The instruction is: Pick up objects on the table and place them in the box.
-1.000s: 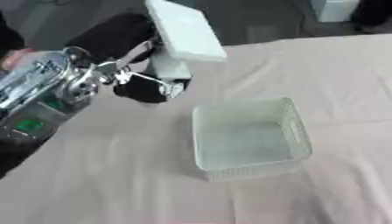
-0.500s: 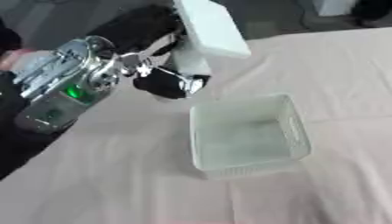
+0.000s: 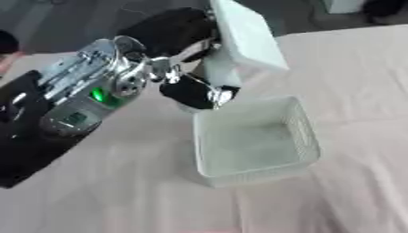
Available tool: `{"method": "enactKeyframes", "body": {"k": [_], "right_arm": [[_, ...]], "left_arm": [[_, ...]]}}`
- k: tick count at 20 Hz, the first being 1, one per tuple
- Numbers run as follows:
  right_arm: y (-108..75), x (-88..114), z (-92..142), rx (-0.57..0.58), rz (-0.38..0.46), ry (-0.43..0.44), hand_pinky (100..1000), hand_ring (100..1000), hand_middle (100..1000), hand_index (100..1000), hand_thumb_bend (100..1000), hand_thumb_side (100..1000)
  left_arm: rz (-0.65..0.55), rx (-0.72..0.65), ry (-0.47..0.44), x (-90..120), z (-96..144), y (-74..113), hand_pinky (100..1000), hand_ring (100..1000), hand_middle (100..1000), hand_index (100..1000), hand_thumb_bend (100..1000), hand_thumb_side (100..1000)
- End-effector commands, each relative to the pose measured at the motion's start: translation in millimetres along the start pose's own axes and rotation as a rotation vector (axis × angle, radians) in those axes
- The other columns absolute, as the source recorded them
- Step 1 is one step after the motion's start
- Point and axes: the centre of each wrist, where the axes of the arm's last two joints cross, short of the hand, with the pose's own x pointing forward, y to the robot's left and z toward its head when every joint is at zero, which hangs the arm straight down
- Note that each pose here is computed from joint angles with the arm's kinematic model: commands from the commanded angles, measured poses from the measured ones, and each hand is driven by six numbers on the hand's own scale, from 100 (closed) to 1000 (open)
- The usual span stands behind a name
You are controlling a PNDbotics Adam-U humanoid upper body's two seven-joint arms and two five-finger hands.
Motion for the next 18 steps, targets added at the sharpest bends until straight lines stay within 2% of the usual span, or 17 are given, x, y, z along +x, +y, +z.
{"method": "enactKeyframes", "body": {"k": [1, 10, 13, 14, 15, 16, 18], "right_arm": [[6.7, 1.3, -9.5, -0.019, -0.030, -0.038, 474, 312, 306, 457, 100, 929], [11.9, 1.5, -11.6, -0.046, -0.060, -0.042, 475, 309, 302, 454, 100, 929], [12.8, 1.5, -12.1, -0.059, -0.066, -0.049, 476, 309, 303, 455, 100, 930], [13.1, 1.5, -12.3, -0.062, -0.066, -0.050, 476, 308, 302, 454, 100, 930], [13.4, 1.5, -12.5, -0.064, -0.067, -0.051, 476, 309, 303, 455, 100, 930], [13.8, 1.5, -12.8, -0.069, -0.069, -0.054, 475, 302, 295, 450, 100, 929], [14.4, 1.4, -13.4, -0.085, -0.075, -0.064, 476, 301, 293, 449, 100, 929]], "left_arm": [[-0.011, 0.027, -0.053, 5.0, -0.9, 9.3, 100, 100, 100, 134, 100, 493], [0.044, 0.032, -0.157, 10.6, -3.0, 5.3, 100, 100, 100, 157, 100, 476], [0.048, 0.078, -0.234, 10.5, -3.1, 7.0, 100, 100, 100, 214, 100, 401], [0.043, 0.090, -0.249, 9.9, -2.8, 7.0, 100, 100, 100, 327, 100, 352], [0.037, 0.091, -0.257, 9.5, -2.5, 6.5, 100, 100, 100, 246, 100, 378], [0.029, 0.081, -0.271, 9.6, -2.3, 5.1, 169, 269, 302, 624, 100, 434], [-0.002, 0.048, -0.301, 8.6, -1.5, 3.3, 408, 500, 550, 745, 100, 571]]}}
